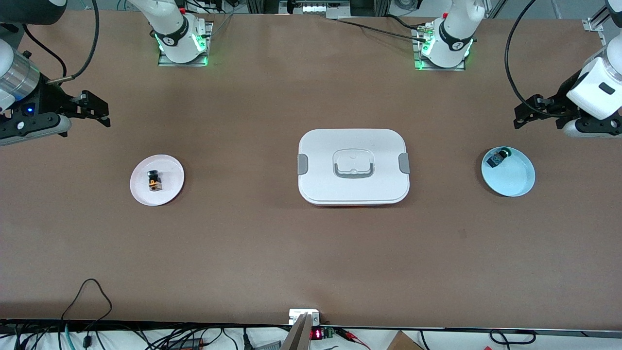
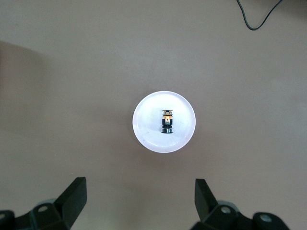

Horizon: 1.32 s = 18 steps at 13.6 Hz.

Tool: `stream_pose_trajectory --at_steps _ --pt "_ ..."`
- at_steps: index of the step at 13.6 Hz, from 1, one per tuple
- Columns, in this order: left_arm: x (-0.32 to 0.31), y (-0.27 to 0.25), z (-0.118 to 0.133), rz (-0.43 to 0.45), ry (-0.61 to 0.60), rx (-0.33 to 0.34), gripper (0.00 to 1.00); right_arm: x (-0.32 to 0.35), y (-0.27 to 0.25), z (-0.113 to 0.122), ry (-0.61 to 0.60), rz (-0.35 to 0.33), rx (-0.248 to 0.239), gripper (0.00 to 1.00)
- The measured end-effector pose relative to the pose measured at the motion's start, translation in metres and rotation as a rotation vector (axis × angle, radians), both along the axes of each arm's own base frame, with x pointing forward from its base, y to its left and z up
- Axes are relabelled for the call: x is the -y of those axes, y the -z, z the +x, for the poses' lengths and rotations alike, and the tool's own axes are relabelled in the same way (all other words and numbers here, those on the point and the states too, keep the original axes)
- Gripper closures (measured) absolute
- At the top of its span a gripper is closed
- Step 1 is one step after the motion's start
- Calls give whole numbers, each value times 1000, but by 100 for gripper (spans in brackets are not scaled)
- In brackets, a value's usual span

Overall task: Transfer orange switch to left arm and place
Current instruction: 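Move the right gripper down over the orange switch on the white plate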

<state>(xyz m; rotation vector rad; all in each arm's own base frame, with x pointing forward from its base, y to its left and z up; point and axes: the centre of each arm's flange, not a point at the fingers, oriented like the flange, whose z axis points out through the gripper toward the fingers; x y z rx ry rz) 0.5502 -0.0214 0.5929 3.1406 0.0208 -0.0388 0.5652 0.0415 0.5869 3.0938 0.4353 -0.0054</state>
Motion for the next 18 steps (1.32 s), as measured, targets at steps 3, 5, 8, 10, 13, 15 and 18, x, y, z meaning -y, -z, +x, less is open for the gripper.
stream_pose_trajectory --at_steps 3,5,8,10,13,15,18 --pt "0 0 0 0 0 0 0 0 1 0 -1 0 -3 0" --pt "0 0 0 0 0 0 0 0 1 0 -1 0 -3 0" --pt "0 0 0 0 0 0 0 0 1 0 0 0 -3 0" --pt "0 0 0 0 0 0 0 0 1 -1 0 0 -8 0" --pt "0 0 0 0 0 0 0 -3 3 -4 -3 -1 -36 0" --pt "0 0 0 0 0 1 0 -6 3 -4 -7 7 -40 0" --pt "0 -3 0 0 0 6 0 -19 7 -4 -34 34 -49 0"
